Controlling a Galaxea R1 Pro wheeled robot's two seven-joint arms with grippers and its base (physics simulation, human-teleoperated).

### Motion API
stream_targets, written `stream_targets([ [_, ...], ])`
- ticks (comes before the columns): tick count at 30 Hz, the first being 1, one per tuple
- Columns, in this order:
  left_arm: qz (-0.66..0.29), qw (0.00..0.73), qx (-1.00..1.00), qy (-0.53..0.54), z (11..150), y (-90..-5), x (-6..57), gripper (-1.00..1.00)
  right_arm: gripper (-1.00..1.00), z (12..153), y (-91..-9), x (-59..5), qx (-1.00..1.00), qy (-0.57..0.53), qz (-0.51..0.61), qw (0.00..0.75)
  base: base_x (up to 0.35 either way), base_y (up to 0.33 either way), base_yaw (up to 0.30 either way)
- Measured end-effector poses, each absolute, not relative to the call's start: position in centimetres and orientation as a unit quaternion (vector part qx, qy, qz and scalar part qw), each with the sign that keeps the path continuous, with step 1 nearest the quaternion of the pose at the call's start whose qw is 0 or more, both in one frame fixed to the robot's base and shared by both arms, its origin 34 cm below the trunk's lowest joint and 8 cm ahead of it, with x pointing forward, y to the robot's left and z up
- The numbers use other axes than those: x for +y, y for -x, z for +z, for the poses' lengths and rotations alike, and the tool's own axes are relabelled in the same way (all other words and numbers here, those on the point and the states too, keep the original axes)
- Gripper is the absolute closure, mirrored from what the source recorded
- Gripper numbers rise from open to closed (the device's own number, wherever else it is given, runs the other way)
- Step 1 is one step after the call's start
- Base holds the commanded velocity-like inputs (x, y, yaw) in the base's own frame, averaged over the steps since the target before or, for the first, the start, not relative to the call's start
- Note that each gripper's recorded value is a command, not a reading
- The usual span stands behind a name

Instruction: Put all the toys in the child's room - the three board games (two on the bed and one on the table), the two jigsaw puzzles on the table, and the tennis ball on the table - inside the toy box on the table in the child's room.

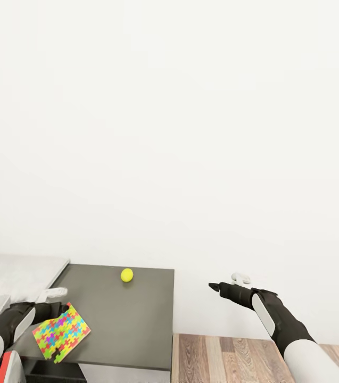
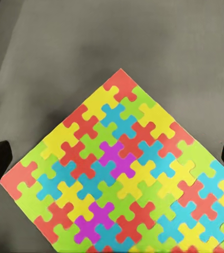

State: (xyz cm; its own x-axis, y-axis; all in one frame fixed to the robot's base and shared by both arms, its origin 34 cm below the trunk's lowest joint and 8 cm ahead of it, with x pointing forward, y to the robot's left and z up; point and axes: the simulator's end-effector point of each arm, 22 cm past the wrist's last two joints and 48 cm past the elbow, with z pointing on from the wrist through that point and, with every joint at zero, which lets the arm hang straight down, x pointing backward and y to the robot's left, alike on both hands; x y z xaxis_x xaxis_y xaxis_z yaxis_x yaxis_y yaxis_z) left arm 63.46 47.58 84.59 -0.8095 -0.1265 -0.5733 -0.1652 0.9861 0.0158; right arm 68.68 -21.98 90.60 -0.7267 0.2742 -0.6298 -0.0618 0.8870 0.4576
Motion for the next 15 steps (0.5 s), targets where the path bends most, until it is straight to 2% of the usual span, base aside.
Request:
stream_targets([
  [15,0.021,0.296,0.952,0.07,84.3,-63.0,49.3,-1.0,-1.0,89.2,-68.5,-22.0,0.904,-0.061,0.229,0.355,0.0,0.0,0.0],
])
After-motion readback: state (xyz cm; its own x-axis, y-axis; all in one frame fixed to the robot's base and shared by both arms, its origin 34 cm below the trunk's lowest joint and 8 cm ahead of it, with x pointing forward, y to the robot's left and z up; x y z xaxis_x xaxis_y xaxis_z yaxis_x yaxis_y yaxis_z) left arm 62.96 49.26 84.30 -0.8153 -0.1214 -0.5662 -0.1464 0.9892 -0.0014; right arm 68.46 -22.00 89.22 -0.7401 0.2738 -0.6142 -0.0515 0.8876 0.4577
